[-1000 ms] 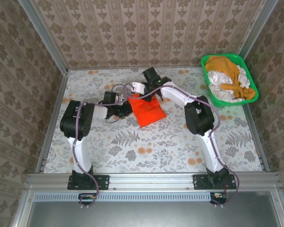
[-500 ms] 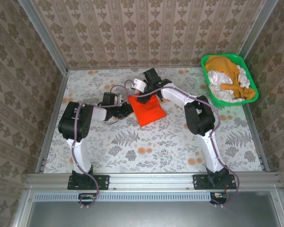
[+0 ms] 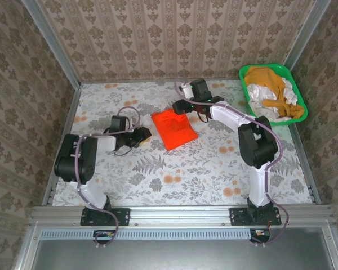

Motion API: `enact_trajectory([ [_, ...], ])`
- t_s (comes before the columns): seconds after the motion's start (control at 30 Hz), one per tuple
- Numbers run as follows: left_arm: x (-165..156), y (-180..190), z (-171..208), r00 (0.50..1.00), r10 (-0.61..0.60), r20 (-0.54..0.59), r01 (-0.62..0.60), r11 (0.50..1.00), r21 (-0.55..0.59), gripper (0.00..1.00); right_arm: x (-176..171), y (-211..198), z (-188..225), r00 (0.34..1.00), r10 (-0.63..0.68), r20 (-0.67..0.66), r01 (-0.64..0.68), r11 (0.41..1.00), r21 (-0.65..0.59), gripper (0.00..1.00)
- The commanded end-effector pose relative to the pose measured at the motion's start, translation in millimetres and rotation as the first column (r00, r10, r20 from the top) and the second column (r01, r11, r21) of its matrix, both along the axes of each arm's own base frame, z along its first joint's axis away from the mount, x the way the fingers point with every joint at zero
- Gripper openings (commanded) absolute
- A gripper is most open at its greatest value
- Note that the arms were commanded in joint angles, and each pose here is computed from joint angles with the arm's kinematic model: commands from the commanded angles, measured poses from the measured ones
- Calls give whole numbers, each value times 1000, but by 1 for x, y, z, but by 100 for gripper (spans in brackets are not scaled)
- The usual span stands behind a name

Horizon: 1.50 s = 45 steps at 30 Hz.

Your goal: Fold and stack the t-shirts

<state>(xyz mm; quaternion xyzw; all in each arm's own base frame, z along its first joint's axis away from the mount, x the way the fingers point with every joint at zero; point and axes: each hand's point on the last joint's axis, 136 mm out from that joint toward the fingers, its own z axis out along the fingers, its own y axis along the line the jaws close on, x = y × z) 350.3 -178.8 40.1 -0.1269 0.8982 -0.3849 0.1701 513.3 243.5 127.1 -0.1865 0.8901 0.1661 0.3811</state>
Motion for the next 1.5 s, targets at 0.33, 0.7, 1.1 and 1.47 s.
enact_trajectory([
  [0.33, -1, -6, 32, 999, 16, 48, -23, 987, 159, 90, -30, 1, -83, 906, -163, -390, 245, 955, 170, 37],
  [0.7, -6, -14, 47, 995, -53, 90, 33, 978, 205, 96, -98, 10, -71, 840, -360, -405, 476, 848, 234, 36],
  [1.1, -36, -40, 43, 990, -132, 50, 120, 975, 185, 72, -100, 9, -34, 994, -112, -5, 112, 993, 36, 79],
  [1.47, -45, -61, 11, 987, -156, -31, 159, 970, 181, 49, -76, -7, -77, 976, -201, -87, 197, 979, -57, 75],
])
